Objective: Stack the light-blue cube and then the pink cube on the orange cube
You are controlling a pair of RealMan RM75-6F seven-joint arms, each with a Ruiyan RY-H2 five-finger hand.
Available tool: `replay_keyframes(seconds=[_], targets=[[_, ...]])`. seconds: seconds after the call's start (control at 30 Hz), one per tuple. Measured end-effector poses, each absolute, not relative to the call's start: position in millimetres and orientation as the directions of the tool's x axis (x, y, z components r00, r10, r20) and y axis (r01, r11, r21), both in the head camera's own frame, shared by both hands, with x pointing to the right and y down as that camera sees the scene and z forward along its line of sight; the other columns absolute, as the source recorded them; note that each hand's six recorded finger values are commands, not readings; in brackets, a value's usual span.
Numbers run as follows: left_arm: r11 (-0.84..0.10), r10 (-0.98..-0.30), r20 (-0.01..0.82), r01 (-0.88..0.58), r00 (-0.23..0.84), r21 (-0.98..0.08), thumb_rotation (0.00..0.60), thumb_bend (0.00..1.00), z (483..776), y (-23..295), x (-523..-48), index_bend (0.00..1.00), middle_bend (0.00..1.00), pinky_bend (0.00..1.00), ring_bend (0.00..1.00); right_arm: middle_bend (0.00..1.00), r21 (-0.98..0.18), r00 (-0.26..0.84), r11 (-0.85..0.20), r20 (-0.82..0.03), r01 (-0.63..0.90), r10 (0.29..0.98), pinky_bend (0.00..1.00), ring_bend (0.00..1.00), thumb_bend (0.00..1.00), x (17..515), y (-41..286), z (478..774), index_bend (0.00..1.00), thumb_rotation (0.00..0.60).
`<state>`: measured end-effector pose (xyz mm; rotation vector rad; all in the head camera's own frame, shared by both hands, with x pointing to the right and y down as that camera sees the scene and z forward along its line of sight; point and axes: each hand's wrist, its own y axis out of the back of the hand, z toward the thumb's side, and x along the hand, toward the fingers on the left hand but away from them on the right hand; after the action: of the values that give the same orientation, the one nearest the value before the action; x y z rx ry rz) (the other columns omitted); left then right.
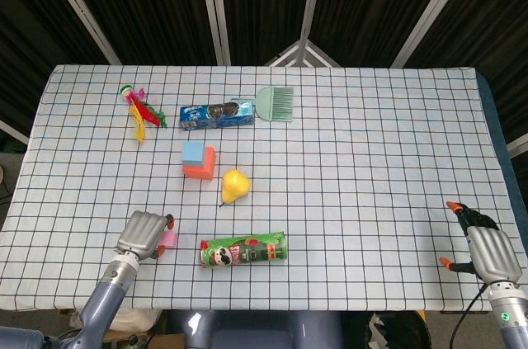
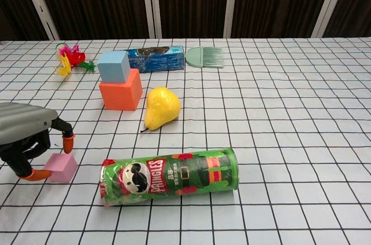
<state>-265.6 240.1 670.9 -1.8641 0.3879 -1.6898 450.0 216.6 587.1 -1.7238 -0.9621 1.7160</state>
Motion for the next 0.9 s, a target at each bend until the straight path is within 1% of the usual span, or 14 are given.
replay_keyframes(seconds=[0.27,0.6,0.9], targets=[[-0.78,-0.585,0.798,0.168,0.147,-0.603,0.6,0.35,670.2,239.0,-267.1,0.41,0.85,0.89,0.79,0.13,-0.778,-0.057,-0.616,-0.625,0.126,0.778,0.16,0.15,0.17,450.9,216.9,587.6,0.11,0.6],[-0.783,-0.58,0.802,0.173,0.144,-0.598,0.6,0.36,671.4,239.9,-266.7,0.42,0.85,0.89,0.79,0.13,-0.77,-0.059,-0.624,-0.634,0.129,0.771,0.16,0.15,0.17,451.3,217.2,588.9,0.11,0.6],[-0.776,-0.601,0.787,0.134,0.139,-0.616,0.6,0.38,666.1,233.5,-268.2,0.43,0.85,0.89,0.79,0.13,-0.777,-0.059,-0.616,-0.626,0.13,0.778,0.16,0.15,0.17,451.3,217.0,586.5,0.11,0.6]])
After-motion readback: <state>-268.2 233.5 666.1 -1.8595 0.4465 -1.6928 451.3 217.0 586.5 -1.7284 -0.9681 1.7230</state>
